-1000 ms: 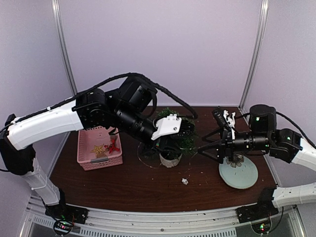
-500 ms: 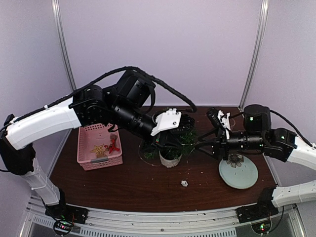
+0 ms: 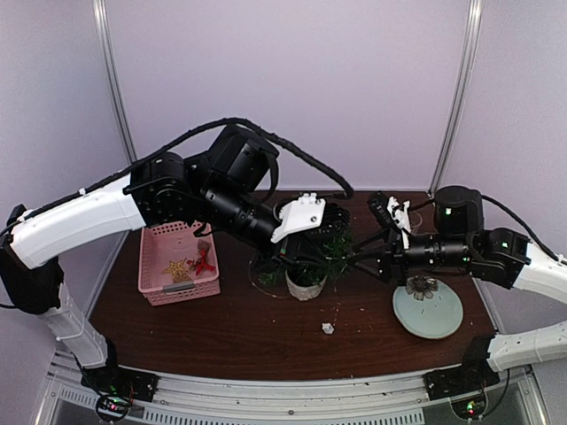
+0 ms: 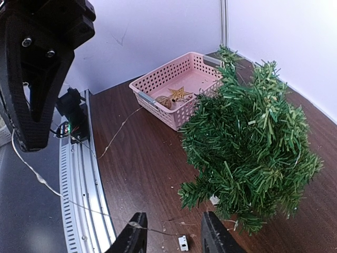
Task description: Decorate the small christmas tree
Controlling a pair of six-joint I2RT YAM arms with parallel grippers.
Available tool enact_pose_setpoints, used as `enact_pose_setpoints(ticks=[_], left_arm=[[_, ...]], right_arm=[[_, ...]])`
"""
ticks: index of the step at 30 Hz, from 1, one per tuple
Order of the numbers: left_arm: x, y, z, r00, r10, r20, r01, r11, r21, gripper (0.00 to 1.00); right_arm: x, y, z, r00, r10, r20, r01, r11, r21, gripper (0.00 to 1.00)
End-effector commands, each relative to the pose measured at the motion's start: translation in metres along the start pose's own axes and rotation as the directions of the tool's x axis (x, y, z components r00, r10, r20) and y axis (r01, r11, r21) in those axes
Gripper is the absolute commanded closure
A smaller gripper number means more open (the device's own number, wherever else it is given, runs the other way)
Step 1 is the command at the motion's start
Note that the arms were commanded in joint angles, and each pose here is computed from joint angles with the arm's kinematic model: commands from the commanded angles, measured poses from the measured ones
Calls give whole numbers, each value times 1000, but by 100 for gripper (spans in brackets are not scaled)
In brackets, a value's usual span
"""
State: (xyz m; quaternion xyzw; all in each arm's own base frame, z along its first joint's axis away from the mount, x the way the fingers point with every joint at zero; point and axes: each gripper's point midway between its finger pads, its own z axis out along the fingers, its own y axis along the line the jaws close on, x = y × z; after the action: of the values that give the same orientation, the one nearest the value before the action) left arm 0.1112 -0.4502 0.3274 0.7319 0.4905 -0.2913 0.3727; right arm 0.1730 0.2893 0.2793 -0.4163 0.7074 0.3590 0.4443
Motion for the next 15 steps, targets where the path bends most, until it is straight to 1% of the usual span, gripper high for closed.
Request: enact_pose_setpoints(ticks=[1, 6, 7, 14, 15], left_arm=[[-24, 10, -18, 996, 20, 81, -16, 998, -58, 100], [-20, 19, -14, 998, 13, 66, -7, 995, -102, 100], [-19, 20, -13, 998, 12, 63, -5, 994, -106, 100], [-15, 31, -10, 998, 3, 55, 5, 988, -155, 100], [-14, 34, -9, 999, -3, 52, 12, 986, -167, 98]], right_arm=[[-23, 3, -5, 998, -30, 56, 30, 1000, 7, 70], [-29, 1, -13, 997, -21, 73, 19, 999, 36, 97], [-30, -1, -16, 997, -14, 78, 11, 999, 49, 100], [-24, -17, -43, 993, 69, 99, -86, 980, 180, 100], [-23, -20, -48, 991, 81, 107, -102, 975, 198, 100]])
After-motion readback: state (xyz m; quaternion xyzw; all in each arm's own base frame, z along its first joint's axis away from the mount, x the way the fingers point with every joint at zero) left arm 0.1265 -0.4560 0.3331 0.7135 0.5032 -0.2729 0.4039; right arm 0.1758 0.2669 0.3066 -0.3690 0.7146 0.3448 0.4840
